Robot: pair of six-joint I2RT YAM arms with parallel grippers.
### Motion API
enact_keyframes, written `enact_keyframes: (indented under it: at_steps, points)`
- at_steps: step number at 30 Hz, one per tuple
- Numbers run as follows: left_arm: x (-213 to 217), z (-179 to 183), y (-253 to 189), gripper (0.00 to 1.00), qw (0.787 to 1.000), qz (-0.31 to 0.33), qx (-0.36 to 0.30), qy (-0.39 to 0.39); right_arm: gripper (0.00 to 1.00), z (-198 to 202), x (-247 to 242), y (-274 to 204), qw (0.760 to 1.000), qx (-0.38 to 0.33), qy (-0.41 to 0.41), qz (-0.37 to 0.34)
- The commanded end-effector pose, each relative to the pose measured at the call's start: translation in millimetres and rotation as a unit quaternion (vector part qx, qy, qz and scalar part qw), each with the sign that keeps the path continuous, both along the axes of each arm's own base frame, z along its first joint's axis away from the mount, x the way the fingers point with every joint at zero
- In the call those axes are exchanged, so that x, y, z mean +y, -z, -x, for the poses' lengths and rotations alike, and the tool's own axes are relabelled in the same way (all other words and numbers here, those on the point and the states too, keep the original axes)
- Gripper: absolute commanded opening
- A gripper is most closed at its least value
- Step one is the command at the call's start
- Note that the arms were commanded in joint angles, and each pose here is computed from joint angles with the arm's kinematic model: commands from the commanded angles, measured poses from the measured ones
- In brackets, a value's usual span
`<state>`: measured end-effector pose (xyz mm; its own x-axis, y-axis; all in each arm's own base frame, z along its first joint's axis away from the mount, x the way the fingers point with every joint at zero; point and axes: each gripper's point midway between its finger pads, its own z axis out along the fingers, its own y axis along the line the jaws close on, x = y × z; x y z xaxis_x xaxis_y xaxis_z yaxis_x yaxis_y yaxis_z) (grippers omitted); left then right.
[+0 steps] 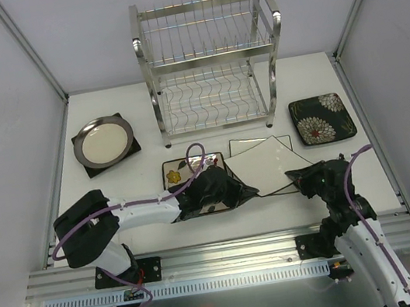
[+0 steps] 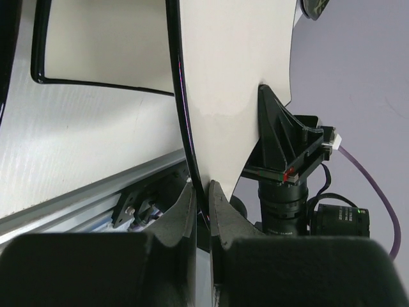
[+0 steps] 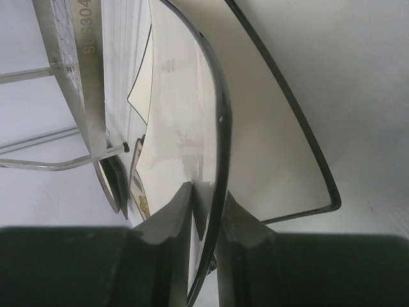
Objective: Load the plates into the dish rack
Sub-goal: Pass the plate from the left arm to the right
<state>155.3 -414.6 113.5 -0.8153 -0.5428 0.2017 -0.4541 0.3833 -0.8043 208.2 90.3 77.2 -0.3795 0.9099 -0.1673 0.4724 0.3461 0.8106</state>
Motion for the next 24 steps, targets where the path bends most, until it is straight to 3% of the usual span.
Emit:
enact_keyframes:
  at_steps: [1,5,8,20,24]
  points:
    - [-17.5,33.2,-49.1,0.00,0.993,0.083,-0.026,0.080,0.16,-14.3,6.0,-58.6,0.995,-0.093,-0.022,0.001]
    - [-17.7,39.1,-46.5,0.11,0.992,0.084,-0.023,0.097,0.07,-13.8,5.1,-69.4,0.994,-0.103,-0.030,0.017]
    - [-15.8,40.0,-45.7,0.26,0.991,0.083,-0.028,0.099,0.01,-11.9,2.9,-76.6,0.993,-0.105,-0.037,0.036]
    - [-3.3,38.0,-56.1,0.79,0.989,0.086,-0.071,0.094,0.01,-5.7,-4.1,-124.5,0.980,-0.139,-0.077,0.121]
    - [3.9,36.3,-61.4,0.87,0.988,0.087,-0.091,0.089,0.01,-3.0,-3.8,-150.4,0.970,-0.168,-0.098,0.148]
